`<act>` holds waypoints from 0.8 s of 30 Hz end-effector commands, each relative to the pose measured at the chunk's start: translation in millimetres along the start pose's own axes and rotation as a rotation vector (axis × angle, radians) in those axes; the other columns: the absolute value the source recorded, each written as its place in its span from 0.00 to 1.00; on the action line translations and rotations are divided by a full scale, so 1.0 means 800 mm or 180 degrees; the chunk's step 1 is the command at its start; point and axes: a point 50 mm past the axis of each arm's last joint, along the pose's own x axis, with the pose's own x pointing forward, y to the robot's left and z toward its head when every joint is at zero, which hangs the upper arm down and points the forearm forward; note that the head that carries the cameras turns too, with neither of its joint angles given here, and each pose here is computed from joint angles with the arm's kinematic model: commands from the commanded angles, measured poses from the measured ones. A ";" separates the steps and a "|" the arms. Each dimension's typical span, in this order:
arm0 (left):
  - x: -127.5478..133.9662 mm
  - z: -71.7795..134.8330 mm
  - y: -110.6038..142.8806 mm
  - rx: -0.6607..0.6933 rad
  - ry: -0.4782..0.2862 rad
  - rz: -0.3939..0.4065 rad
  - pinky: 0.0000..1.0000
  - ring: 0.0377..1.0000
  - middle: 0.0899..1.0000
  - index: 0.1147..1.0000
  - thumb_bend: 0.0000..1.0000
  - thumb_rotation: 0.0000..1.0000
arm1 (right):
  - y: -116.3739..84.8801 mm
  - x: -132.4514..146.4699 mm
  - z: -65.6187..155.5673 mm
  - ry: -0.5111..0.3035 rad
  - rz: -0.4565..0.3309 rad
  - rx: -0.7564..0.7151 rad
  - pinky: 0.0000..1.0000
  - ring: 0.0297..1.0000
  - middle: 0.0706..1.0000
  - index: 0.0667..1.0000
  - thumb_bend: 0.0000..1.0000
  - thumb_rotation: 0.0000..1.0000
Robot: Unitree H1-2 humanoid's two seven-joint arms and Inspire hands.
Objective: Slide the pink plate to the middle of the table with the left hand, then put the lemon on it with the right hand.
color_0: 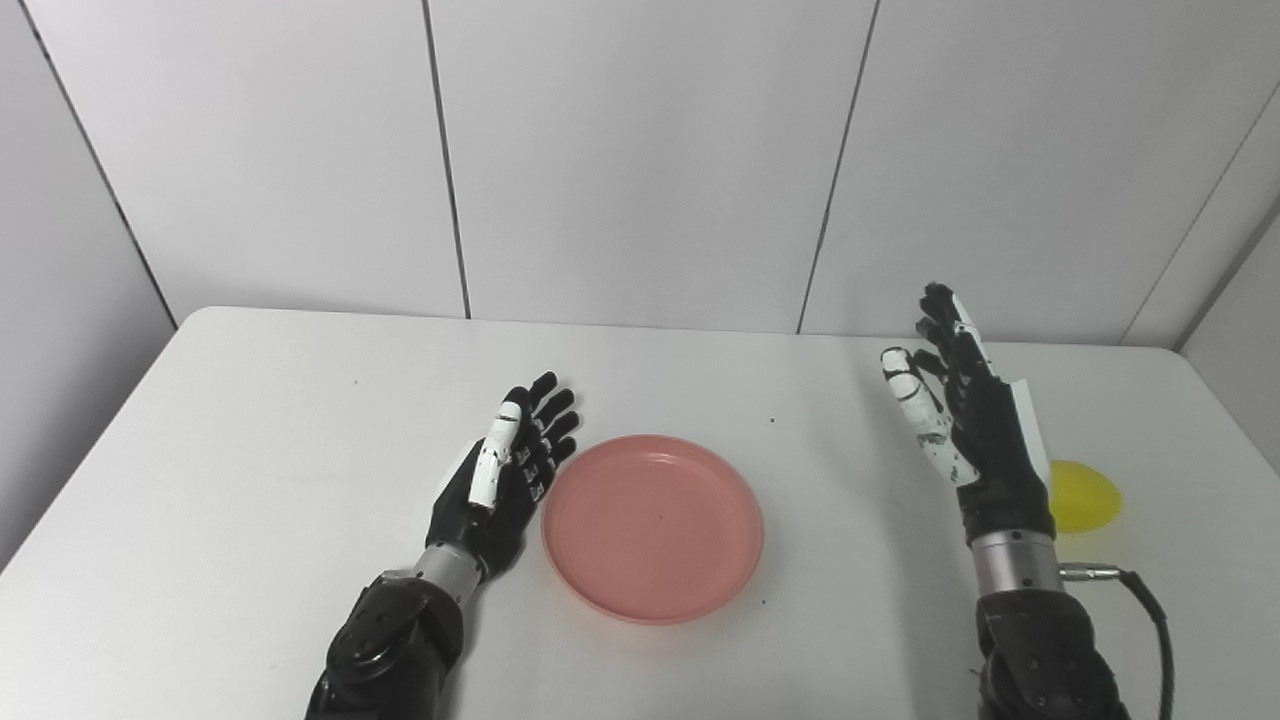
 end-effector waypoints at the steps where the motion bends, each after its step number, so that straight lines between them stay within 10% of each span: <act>1: -0.003 -0.009 0.012 0.0008 0.0121 0.0067 0.99 0.98 0.97 0.96 0.42 1.00 | -0.019 0.014 0.027 -0.0236 -0.0170 -0.0179 0.82 0.89 0.89 0.91 0.66 0.80; 24: -0.003 -0.009 0.034 0.0046 0.0081 0.0012 1.00 0.98 0.98 0.97 0.43 1.00 | -0.103 0.021 0.043 -0.0245 0.0092 -0.1427 0.81 0.87 0.89 0.94 0.81 0.58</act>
